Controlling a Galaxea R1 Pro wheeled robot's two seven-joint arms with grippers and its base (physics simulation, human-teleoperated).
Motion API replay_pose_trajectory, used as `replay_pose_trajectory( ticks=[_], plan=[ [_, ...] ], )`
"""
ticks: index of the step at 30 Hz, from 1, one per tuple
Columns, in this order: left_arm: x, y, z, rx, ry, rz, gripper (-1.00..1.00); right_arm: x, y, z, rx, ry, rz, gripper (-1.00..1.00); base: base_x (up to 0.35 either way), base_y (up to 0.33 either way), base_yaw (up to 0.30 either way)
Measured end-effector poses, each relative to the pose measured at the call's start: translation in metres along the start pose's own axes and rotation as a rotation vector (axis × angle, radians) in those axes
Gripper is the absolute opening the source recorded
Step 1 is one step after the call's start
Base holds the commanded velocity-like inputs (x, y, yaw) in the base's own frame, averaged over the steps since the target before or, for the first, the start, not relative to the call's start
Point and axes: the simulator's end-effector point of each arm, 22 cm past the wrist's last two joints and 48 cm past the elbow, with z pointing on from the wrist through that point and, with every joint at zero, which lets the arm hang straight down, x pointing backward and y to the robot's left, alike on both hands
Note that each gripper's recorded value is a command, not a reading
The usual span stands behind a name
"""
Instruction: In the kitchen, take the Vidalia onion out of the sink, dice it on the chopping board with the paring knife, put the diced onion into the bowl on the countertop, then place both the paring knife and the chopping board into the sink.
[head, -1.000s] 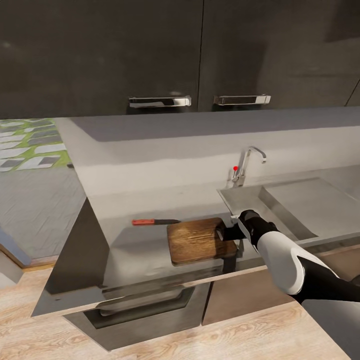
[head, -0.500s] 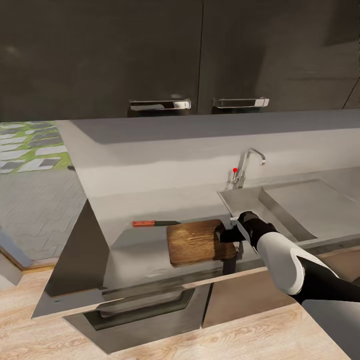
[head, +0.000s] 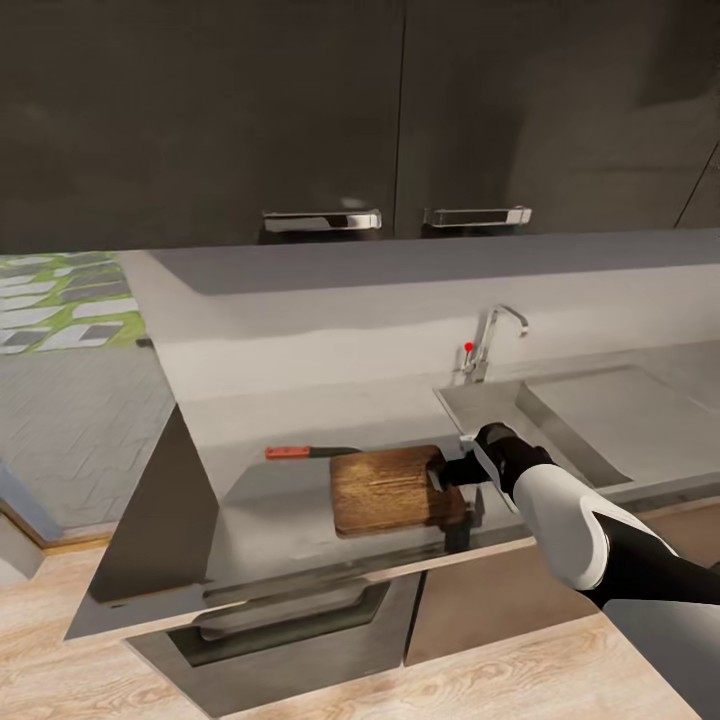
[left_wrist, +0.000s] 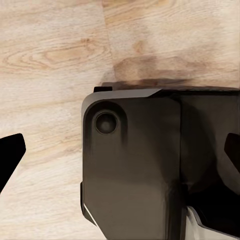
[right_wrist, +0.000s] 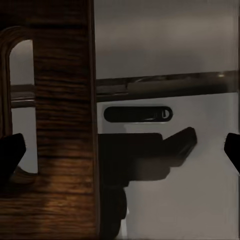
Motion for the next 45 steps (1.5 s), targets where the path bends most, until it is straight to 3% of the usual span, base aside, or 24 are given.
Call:
replay_pose_trajectory(
  ticks=[30,36,37,39,45],
  plan=[
    [-0.019,0.000,0.000,0.001,-0.048,0.002,1.00,-0.029,-0.005,-0.035,0.017,-0.083,0.001,1.00,0.000,0.000,0.000],
    [-0.022,0.000,0.000,0.001,-0.058,0.002,1.00,-0.064,-0.003,-0.060,0.020,-0.173,0.001,1.00,0.000,0.000,0.000],
    [-0.022,0.000,0.000,0.001,-0.059,0.002,1.00,-0.089,-0.001,-0.079,0.023,-0.238,0.001,1.00,0.000,0.000,0.000],
    [-0.023,0.000,0.000,0.001,-0.060,0.002,1.00,-0.114,0.004,-0.102,0.037,-0.305,-0.016,1.00,0.000,0.000,0.000],
    [-0.023,0.000,0.000,0.000,-0.061,0.001,1.00,-0.139,0.021,-0.131,0.063,-0.360,-0.066,1.00,0.000,0.028,0.000]
  ],
)
